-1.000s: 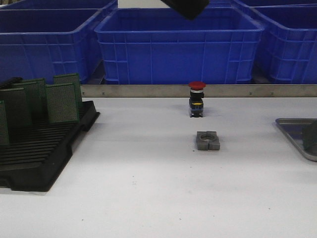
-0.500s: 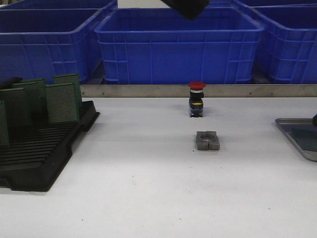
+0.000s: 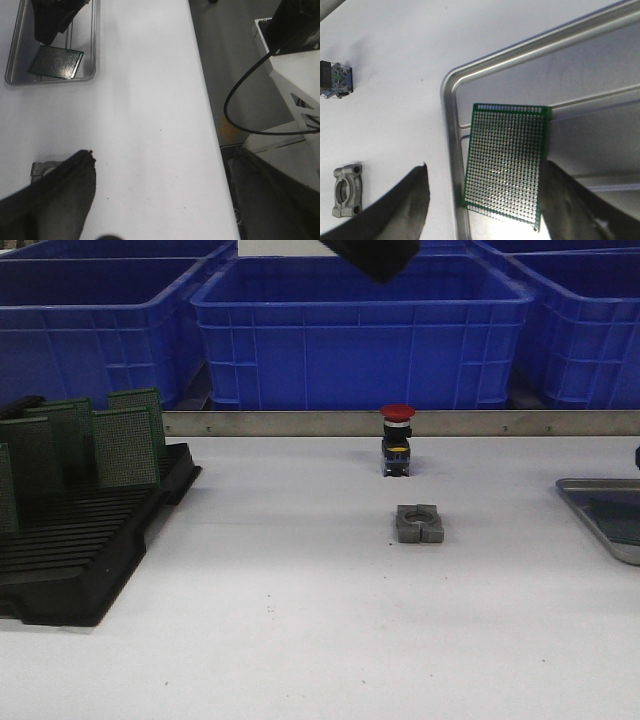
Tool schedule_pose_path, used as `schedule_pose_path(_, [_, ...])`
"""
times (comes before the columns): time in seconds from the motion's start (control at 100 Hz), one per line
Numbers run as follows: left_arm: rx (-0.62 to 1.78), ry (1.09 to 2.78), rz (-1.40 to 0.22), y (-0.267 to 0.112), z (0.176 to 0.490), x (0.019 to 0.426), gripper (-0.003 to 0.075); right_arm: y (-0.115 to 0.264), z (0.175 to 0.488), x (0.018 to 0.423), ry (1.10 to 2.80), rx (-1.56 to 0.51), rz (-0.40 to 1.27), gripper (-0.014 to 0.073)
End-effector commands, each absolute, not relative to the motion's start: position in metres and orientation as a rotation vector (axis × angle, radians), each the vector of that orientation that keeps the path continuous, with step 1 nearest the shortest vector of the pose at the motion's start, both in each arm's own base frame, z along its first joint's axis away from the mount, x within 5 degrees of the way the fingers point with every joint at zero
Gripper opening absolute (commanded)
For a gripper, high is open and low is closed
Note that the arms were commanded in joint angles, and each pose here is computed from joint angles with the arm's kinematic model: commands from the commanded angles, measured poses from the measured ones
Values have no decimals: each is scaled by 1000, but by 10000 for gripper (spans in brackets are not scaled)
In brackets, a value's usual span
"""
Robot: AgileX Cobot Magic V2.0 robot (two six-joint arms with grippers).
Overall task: Place circuit board on tray
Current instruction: 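Reach the left gripper back to the rack and grasp another green board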
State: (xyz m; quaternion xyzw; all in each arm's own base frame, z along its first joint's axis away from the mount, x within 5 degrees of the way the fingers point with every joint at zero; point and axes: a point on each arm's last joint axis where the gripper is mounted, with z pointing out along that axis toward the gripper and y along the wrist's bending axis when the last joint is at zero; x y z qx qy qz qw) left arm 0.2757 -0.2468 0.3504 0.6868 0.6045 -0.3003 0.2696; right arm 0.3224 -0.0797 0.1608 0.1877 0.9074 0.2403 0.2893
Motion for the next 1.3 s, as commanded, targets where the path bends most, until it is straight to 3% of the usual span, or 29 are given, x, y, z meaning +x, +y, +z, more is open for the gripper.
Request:
schedule_pose_path(0.0, [1854, 1564, -774, -237, 381, 266, 526, -80, 184, 325, 2354, 468, 652, 491])
schedule_pose_path(0.19, [1857, 1642, -410, -198, 392, 297, 526, -80, 184, 325, 2354, 468, 652, 491])
schedule_pose_path(0.39, [1728, 1782, -203, -147, 386, 335, 526, -80, 184, 324, 2355, 466, 657, 491])
schedule_pose_path(0.7, [1613, 1979, -141, -97, 349, 380, 526, -80, 184, 324, 2355, 465, 661, 491])
schedule_pose_path(0.92, [1597, 2014, -62, -91, 326, 401, 526, -79, 184, 324, 2356, 460, 670, 491])
schedule_pose_path(1.29, [1634, 2086, -86, -92, 286, 420, 526, -78, 184, 324, 2358, 453, 687, 488])
